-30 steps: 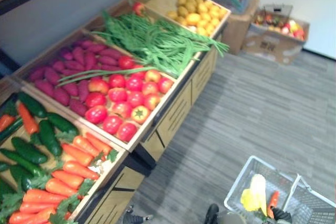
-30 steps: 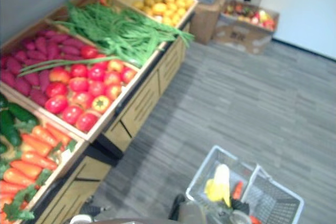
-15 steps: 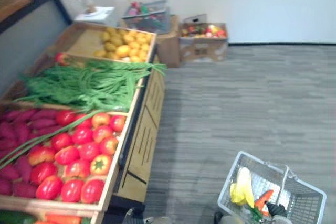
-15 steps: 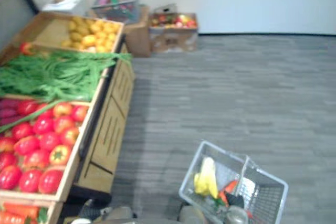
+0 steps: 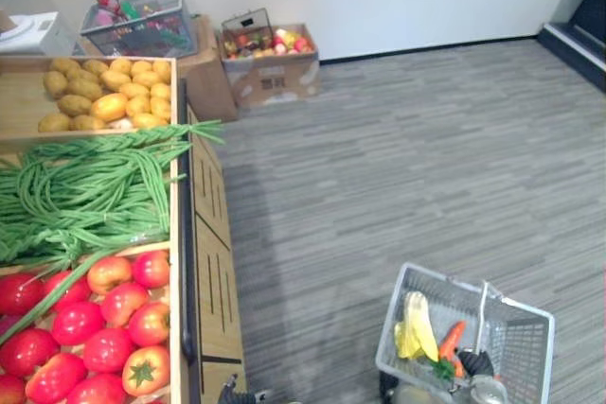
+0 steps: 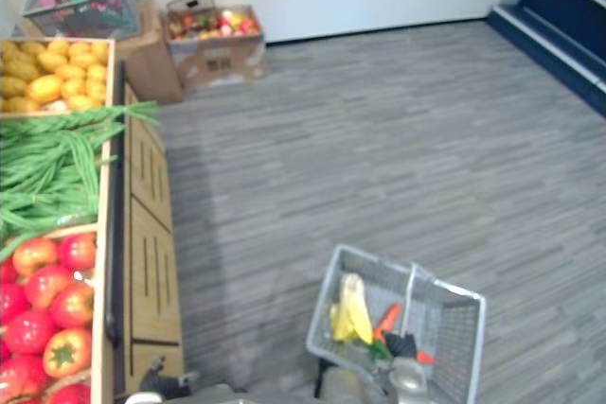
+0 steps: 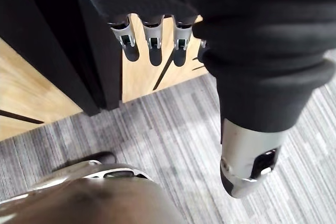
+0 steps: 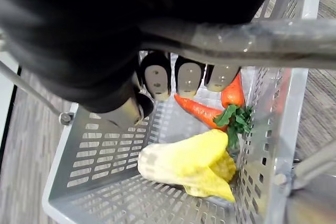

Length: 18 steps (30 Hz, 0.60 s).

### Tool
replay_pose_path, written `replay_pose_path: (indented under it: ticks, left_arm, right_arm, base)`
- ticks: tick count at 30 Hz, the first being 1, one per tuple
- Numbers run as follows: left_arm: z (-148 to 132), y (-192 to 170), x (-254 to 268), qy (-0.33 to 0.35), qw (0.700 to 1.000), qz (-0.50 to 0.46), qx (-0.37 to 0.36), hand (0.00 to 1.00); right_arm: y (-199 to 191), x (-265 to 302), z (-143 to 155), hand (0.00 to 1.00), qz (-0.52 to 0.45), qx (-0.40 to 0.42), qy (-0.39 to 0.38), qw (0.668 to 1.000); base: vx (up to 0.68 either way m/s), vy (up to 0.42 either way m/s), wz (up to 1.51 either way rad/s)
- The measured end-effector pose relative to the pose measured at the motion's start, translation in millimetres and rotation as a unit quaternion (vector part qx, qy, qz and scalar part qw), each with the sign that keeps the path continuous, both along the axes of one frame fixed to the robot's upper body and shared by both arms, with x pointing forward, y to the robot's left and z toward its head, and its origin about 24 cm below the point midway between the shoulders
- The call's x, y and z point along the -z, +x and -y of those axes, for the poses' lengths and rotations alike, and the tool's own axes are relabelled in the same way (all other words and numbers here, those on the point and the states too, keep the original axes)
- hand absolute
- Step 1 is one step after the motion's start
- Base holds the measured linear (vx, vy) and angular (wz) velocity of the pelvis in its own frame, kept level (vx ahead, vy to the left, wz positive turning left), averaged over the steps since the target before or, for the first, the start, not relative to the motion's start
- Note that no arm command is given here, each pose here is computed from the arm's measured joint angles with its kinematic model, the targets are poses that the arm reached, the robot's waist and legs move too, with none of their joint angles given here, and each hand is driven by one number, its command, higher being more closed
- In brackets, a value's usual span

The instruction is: Pick vegetable in the basket

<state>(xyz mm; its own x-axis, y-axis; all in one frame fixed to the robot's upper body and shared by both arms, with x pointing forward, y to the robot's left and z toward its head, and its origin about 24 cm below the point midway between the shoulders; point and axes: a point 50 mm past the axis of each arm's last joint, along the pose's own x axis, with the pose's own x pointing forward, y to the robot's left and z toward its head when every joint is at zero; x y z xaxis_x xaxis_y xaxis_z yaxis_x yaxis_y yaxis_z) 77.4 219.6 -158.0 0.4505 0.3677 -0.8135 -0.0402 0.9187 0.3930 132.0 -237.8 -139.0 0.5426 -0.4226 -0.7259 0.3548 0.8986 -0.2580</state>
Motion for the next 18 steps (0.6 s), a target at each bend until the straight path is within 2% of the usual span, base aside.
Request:
replay_pose_path:
  ticks: [3, 5, 9, 14, 18]
  left_arm:
    - [-15, -12, -1, 0.02, 1.0, -0.019, 0.005, 0.0]
    - [-12, -12, 1, 0.015, 1.0, -0.023, 0.003, 0.0]
    - [6, -8, 4, -0.005, 1.0, -0.02, 0.001, 0.0]
    - [5, -10, 4, 0.002, 1.0, -0.023, 0.01, 0.0]
    - [4, -11, 3, 0.003, 1.0, -0.022, 0.003, 0.0]
  right_arm:
    - [-2, 6, -14, 1.0, -0.015, -0.021, 0.017, 1.0]
    - [-1, 6, -14, 1.0, -0.019, -0.031, 0.017, 0.999]
    - [-1, 3, 5, 1.0, -0.033, -0.032, -0.008, 0.999]
    - [-13, 4, 14, 1.0, -0.049, -0.03, -0.021, 0.998]
    - [-22, 5, 21, 1.0, -0.058, -0.019, -0.025, 0.998]
  base:
    - [0.09, -0.342, -0.07]
    - [0.04, -0.405, -0.29]
    - [-0.03, -0.256, -0.23]
    - [-0.09, -0.18, 0.04]
    - [-0.07, -0.039, 0.29]
